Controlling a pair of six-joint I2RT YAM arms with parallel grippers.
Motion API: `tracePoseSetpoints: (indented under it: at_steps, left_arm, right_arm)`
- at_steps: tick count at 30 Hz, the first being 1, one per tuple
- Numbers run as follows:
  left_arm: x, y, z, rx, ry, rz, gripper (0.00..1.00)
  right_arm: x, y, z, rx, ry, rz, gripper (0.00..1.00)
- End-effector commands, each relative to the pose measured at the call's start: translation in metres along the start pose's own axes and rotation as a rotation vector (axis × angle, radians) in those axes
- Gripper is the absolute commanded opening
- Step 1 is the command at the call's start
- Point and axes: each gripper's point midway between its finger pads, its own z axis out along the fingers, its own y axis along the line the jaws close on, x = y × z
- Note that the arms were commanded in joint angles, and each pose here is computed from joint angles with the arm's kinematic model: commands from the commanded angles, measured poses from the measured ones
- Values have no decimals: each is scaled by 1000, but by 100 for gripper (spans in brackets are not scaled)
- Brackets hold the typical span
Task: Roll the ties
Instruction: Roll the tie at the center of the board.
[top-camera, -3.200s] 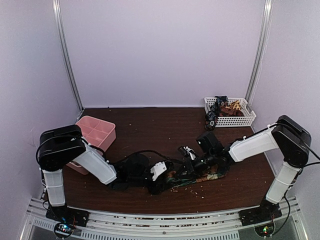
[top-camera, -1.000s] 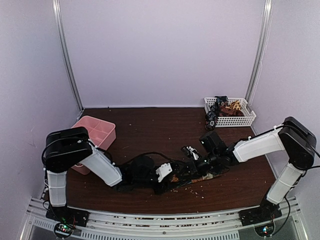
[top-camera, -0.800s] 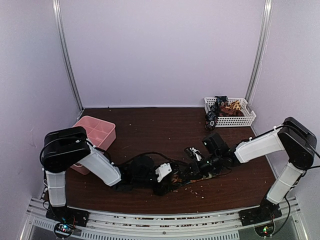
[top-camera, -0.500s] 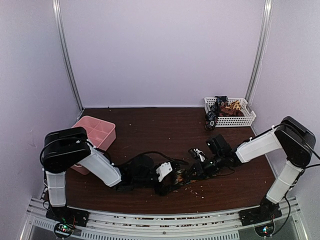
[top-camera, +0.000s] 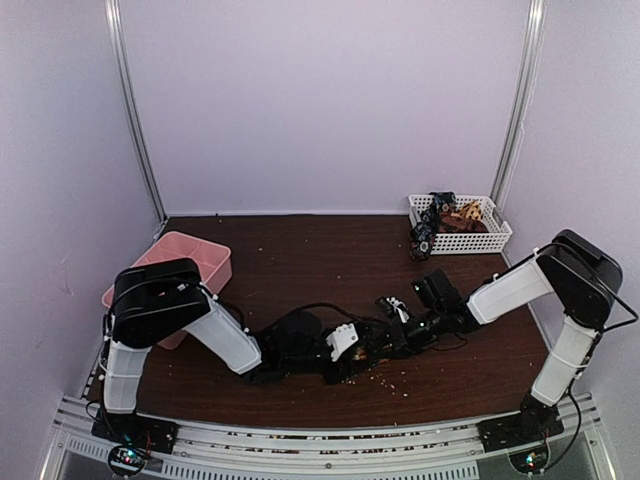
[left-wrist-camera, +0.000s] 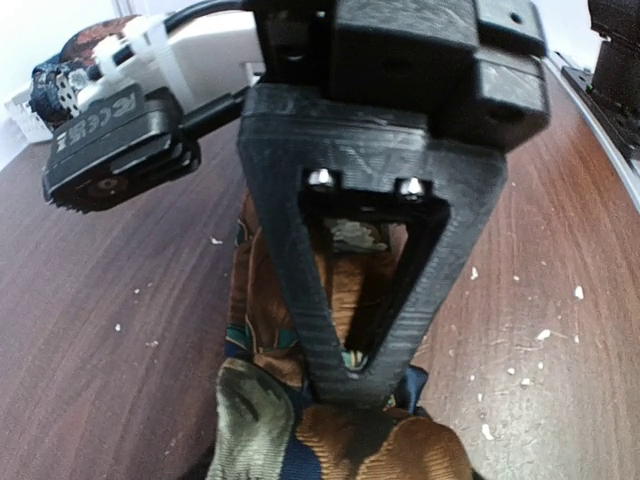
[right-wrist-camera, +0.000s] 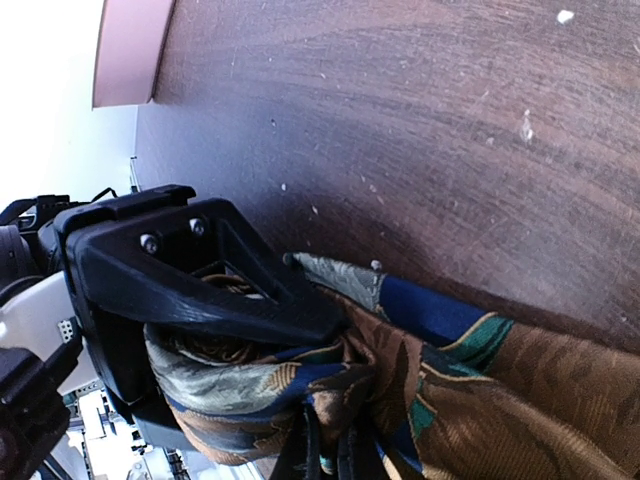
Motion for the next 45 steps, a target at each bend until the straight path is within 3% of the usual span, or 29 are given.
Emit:
tracePoseSetpoints:
  at_steps: [1,8,11,20,28,35,40,45]
  left_arm:
    - [13,-11,1,47,23,-8,42]
    - [31,-26,-17,108,42,-57,30]
    - [29,-31,-25,143,16,-66,29]
    - [14,-23,-32,101,-4,-81,28]
    - [-28,-8,-44,28,-25,-75,31]
    - [18,-10,-34,28,167,-51,32]
    - [55,-24,-31,96,289,-72,33]
    - [65,-24,-30,101,339,-66,34]
  right_arm:
    - [24,-48,-5,208,22,102,1]
    - [-9,14,-30,48,-131,-35,33]
    - [-19,22,-32,43,-151,-51,34]
    - [5,-20,-6,160,-26,17,16]
    - [24,-58,-1,267,27,38,14]
    - [20,-58,-3,269,22,31,16]
    - [8,-39,-11,237,-7,0,22]
    - [-6,14,-22,89,-70,-31,48]
